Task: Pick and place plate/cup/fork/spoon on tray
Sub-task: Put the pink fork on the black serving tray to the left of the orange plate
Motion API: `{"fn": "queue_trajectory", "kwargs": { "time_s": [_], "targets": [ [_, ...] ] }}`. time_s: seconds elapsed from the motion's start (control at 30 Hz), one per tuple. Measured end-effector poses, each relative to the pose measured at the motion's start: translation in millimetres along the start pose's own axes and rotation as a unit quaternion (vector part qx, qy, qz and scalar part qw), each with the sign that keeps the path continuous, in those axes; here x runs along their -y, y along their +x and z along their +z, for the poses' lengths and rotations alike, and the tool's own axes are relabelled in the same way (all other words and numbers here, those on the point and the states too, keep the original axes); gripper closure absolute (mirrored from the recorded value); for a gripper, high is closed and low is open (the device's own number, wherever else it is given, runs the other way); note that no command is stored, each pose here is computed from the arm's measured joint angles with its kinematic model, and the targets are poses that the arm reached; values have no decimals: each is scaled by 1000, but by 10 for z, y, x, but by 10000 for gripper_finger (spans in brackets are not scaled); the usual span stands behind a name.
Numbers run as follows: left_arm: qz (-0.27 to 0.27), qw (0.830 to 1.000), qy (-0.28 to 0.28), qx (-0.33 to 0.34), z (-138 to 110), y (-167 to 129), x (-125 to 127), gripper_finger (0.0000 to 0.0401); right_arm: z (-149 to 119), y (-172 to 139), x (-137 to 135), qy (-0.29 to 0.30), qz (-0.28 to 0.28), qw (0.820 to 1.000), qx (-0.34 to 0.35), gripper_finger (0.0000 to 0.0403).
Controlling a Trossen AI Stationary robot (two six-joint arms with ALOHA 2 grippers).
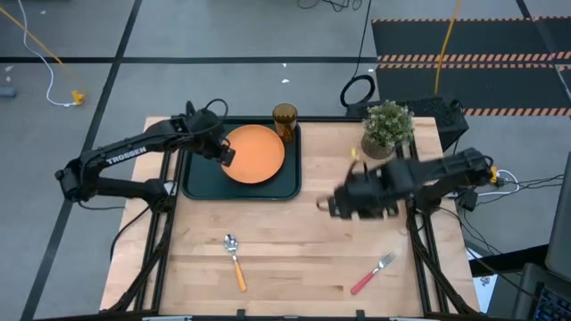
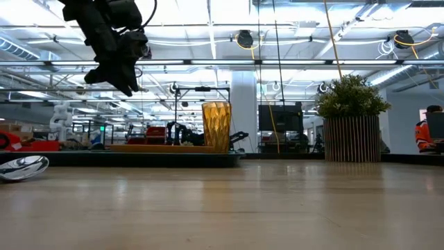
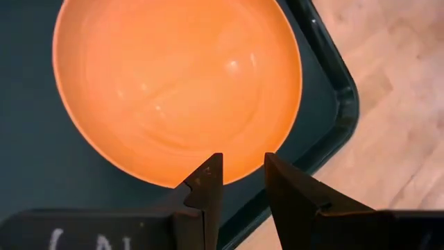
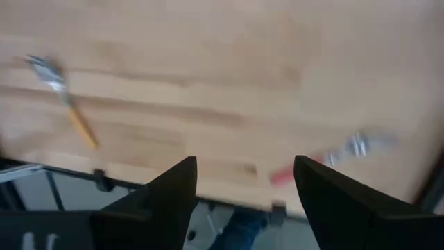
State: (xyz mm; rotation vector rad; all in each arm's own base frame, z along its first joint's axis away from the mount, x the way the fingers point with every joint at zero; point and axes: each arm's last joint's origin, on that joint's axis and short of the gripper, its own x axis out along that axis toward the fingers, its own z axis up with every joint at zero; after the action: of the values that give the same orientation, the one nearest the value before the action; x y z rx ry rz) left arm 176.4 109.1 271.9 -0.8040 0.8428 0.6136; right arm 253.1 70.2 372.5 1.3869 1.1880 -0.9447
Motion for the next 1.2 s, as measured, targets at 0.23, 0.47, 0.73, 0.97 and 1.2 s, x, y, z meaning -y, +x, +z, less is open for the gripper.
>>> {"fn": "queue_trajectory", "kwargs": {
  "time_s": [0.23, 0.47, 0.73, 0.97, 1.2],
  "targets": [
    [4, 1000, 29, 1, -14, 5, 25, 295, -425, 260, 206, 74, -53, 996, 4, 170],
    [4, 1000, 11, 2, -13, 6, 25, 295, -717, 585, 482, 64, -107, 992, 28, 170],
    [-6, 999, -34, -5, -30, 10, 53, 295, -945, 1065, 741, 31, -110, 993, 24, 170],
    [-18, 1000, -17, -17, -93, 23, 154, 295, -1007, 1557, 916, 1, -62, 998, 3, 170],
    [-27, 999, -31, -29, -160, 33, 249, 295, -1002, 1994, 1150, -22, -24, 999, -42, 170]
  ]
}}
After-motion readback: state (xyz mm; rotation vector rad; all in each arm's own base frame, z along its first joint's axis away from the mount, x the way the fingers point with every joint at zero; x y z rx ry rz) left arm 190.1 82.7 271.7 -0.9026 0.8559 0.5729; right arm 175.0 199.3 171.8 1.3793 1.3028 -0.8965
